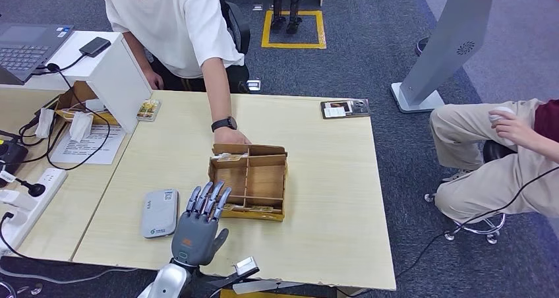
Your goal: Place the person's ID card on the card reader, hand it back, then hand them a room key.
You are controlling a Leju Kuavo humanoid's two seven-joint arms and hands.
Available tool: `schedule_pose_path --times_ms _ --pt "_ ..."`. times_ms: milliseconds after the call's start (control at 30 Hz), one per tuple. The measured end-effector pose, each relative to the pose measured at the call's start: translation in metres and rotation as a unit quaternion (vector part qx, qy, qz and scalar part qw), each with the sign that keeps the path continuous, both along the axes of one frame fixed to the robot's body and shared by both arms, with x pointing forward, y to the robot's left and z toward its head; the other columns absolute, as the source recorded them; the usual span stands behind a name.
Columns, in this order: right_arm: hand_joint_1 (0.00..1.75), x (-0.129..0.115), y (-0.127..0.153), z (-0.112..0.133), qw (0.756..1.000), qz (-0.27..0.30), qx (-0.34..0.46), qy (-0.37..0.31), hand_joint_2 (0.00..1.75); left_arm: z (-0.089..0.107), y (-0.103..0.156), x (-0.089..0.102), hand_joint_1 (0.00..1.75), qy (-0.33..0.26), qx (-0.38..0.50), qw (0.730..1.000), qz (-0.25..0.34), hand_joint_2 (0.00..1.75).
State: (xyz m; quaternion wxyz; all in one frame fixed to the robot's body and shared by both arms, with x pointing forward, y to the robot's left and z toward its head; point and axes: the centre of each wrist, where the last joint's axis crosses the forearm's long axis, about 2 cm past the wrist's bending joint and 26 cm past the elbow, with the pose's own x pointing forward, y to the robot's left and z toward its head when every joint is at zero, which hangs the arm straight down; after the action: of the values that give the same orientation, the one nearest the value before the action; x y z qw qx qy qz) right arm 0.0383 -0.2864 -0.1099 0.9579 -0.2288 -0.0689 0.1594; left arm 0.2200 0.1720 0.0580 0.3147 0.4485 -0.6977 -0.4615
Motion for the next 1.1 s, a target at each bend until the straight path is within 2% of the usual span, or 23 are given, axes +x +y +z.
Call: schedule_pose_path --times_ms 200,400,600,633,733,767,867,900,933,1000,1033,1067,1100 --pt "0.00 0.0000 0.0000 0.0000 1.000 0.000 -0.001 0.001 1.75 0.0000 0.0013 0.0007 0.00 0.003 -0.005 1.000 0.015 1.75" --pt "0.00 0.0002 0.0000 0.0000 1.000 0.001 -0.001 0.000 1.75 -0.0005 0.0061 0.0047 0.00 0.010 -0.017 0.997 0.074 1.75" --pt "0.00 0.0002 -0.0002 0.0000 1.000 0.000 -0.001 0.000 1.75 -0.0024 0.0085 0.0054 0.01 0.011 -0.012 0.997 0.078 1.75" --pt "0.00 0.0002 -0.0002 0.0000 1.000 -0.001 -0.001 0.000 1.75 -0.0025 0.0087 0.0052 0.19 0.011 -0.011 0.997 0.078 1.75" --pt "0.00 0.0002 -0.0002 0.0000 1.000 -0.001 -0.001 0.000 1.75 -0.0028 0.0093 0.0051 1.24 0.011 -0.009 0.997 0.073 1.75" --pt "0.00 0.0002 -0.0002 0.0000 1.000 -0.001 -0.001 0.000 1.75 -0.0029 0.0095 0.0050 1.41 0.010 -0.007 0.998 0.069 1.75" --pt "0.00 0.0002 -0.0002 0.0000 1.000 -0.001 -0.001 0.000 1.75 -0.0030 0.0097 0.0049 1.43 0.008 -0.002 0.998 0.056 1.75" --pt "0.00 0.0002 -0.0003 0.0000 1.000 -0.001 -0.001 0.000 1.75 -0.0031 0.0097 0.0049 1.33 0.008 -0.001 0.999 0.054 1.75" --pt "0.00 0.0002 -0.0004 0.0000 1.000 -0.001 -0.001 0.000 1.75 -0.0031 0.0098 0.0049 1.16 0.007 0.000 0.999 0.052 1.75" --pt "0.00 0.0002 -0.0006 0.0000 1.000 -0.001 -0.001 0.001 1.75 -0.0031 0.0099 0.0048 0.65 0.007 0.000 0.999 0.051 1.75" --pt "0.00 0.0002 -0.0007 0.0000 1.000 0.000 -0.001 0.000 1.75 -0.0032 0.0099 0.0048 0.51 0.007 0.001 0.999 0.050 1.75" --pt "0.00 0.0002 -0.0007 0.0000 1.000 0.000 -0.001 0.000 1.75 -0.0033 0.0101 0.0047 0.53 0.007 0.002 0.999 0.048 1.75" --pt "0.00 0.0002 -0.0008 0.0000 1.000 0.000 -0.001 0.000 1.75 -0.0034 0.0103 0.0045 0.75 0.007 0.003 0.999 0.046 1.75"
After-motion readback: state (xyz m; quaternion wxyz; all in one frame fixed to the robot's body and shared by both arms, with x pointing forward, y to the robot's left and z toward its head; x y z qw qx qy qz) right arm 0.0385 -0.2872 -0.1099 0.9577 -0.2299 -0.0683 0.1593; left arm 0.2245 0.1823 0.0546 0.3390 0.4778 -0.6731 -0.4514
